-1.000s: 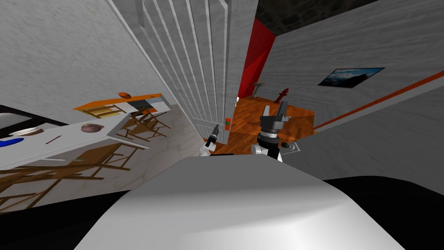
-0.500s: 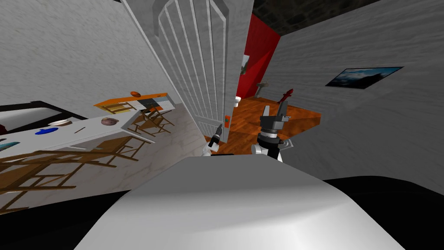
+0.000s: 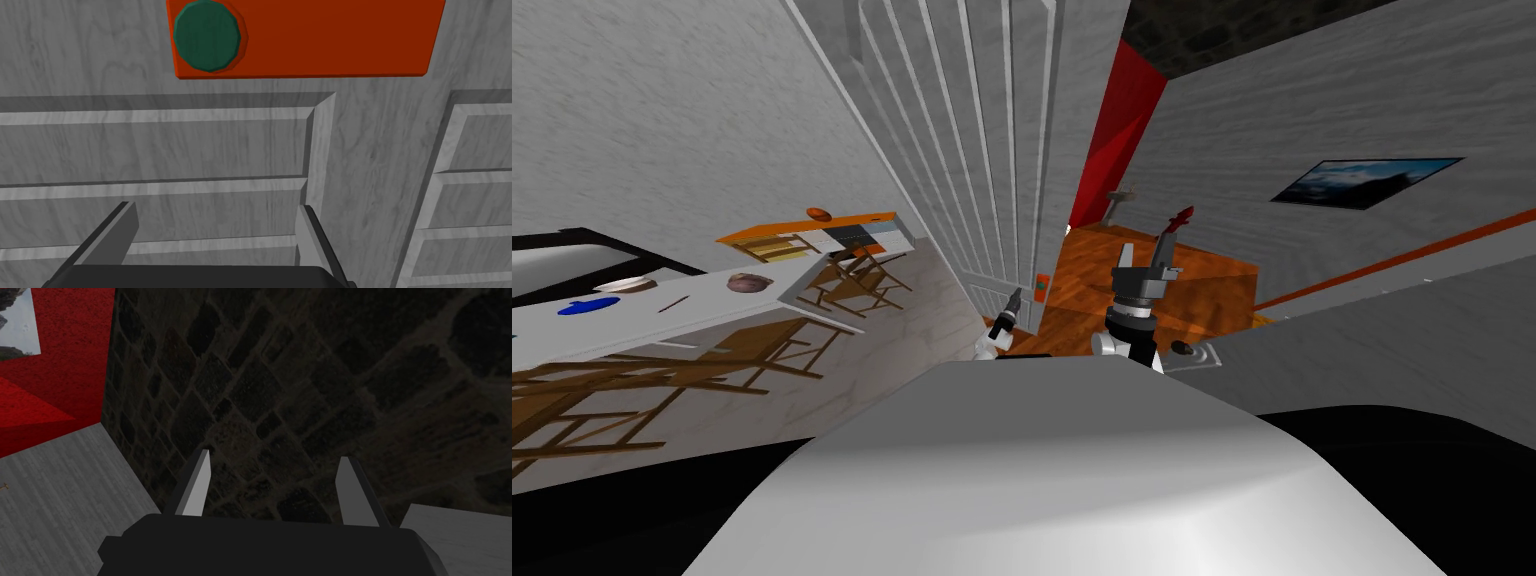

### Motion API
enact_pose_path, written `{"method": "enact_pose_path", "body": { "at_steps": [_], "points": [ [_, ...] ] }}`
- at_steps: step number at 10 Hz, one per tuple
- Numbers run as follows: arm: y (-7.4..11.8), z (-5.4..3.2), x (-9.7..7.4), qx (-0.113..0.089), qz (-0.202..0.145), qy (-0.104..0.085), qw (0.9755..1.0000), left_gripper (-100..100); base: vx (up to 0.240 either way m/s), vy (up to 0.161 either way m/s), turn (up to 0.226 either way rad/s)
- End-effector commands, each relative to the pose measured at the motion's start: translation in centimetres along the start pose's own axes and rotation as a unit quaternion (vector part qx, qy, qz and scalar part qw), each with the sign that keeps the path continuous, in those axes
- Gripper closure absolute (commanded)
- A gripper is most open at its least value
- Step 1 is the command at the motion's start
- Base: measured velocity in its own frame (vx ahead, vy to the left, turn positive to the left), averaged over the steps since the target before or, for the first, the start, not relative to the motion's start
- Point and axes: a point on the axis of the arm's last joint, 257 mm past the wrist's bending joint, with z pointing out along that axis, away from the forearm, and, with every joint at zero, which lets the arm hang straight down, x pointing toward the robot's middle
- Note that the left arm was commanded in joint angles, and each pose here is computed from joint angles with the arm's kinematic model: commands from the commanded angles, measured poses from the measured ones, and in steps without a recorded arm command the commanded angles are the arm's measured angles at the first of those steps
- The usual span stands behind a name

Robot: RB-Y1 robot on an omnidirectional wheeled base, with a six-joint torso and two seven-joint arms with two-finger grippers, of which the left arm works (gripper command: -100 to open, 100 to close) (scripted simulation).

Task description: Push the door open

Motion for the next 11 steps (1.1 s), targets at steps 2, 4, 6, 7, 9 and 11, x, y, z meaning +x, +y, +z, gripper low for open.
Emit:
{"method": "enact_pose_path", "body": {
  "at_steps": [2, 4, 6, 7, 9, 11],
  "points": [
    [-0.1, 0.05, 0.1, 0.001, 0.002, 0.002, 1.0, -100, 0.214, -0.086, 0.014],
    [-0.6, 0.4, 1.0, 0.005, -0.007, 0.003, 1.0, -100, 0.139, -0.164, 0.01],
    [-1.4, 0.89, 2.4, 0.012, -0.022, 0.005, 0.9997, -100, 0.062, -0.181, 0.003],
    [-1.3, 0.73, 2.0, 0.01, -0.017, 0.004, 0.9998, -100, -0.006, -0.089, 0.009],
    [-1.3, 0.73, 2.0, 0.01, -0.017, 0.004, 0.9998, 100, 0.003, 0.021, -0.013],
    [-1.3, 0.73, 2.0, 0.01, -0.017, 0.004, 0.9998, 100, -0.004, 0.017, -0.013]
  ]
}}
